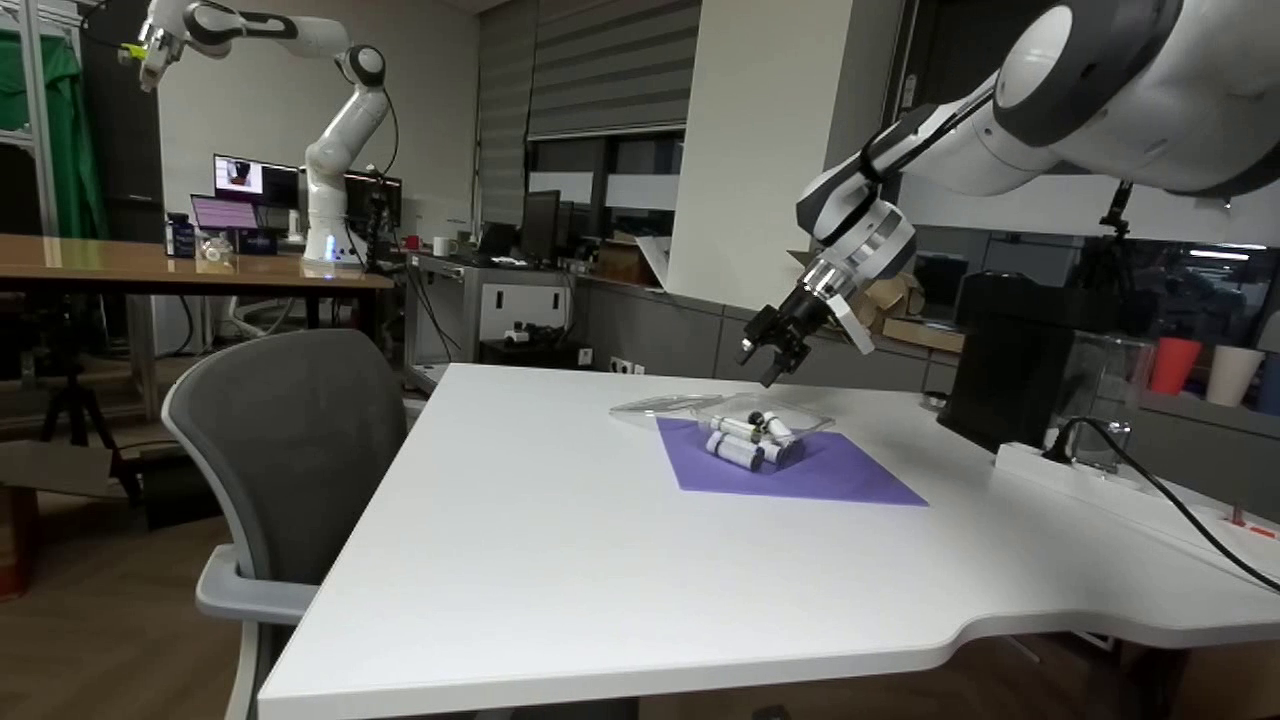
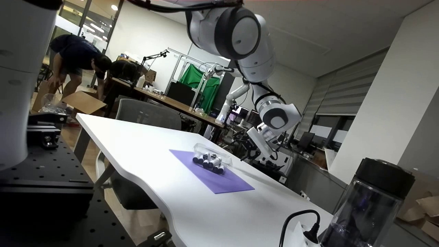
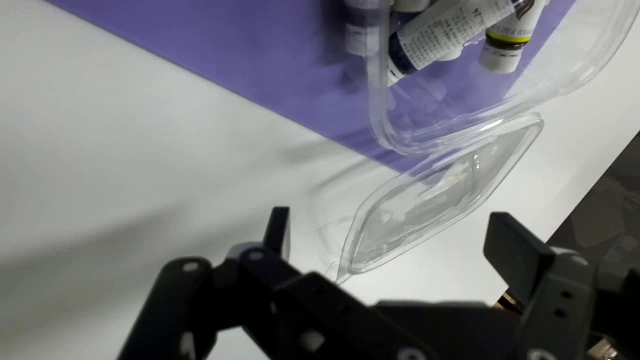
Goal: Close the container
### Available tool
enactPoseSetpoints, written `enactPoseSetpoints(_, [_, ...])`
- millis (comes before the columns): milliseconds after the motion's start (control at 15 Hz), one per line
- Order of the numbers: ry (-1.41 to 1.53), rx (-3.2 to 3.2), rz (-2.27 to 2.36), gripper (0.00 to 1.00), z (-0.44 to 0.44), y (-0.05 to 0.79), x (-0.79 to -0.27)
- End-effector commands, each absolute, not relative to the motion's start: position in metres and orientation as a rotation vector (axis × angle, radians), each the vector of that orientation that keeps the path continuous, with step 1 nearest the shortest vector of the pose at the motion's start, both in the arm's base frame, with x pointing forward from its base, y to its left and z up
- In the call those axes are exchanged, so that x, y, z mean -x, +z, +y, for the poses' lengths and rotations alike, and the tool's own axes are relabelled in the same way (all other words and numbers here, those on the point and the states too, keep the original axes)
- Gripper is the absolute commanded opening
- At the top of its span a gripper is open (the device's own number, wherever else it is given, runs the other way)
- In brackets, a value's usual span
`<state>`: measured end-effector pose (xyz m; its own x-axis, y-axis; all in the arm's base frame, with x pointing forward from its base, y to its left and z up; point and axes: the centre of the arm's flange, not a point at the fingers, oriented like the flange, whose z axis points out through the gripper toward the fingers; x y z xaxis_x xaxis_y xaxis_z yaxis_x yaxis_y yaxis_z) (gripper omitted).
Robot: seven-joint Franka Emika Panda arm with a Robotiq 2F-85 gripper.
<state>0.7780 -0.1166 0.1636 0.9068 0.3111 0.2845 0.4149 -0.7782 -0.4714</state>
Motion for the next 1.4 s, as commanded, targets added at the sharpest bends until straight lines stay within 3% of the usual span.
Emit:
enactPoseSetpoints(0, [-0.219, 2.480, -0.486, 1.00, -0.113, 0.137, -0.852])
enactPoseSetpoints(600, [-0.046, 2.308, -0.296, 1.00, -0.089, 0.095, -0.845])
enactPoseSetpoints(1333, [-0.122, 1.912, -0.053, 1.00, -0.123, 0.128, -0.845])
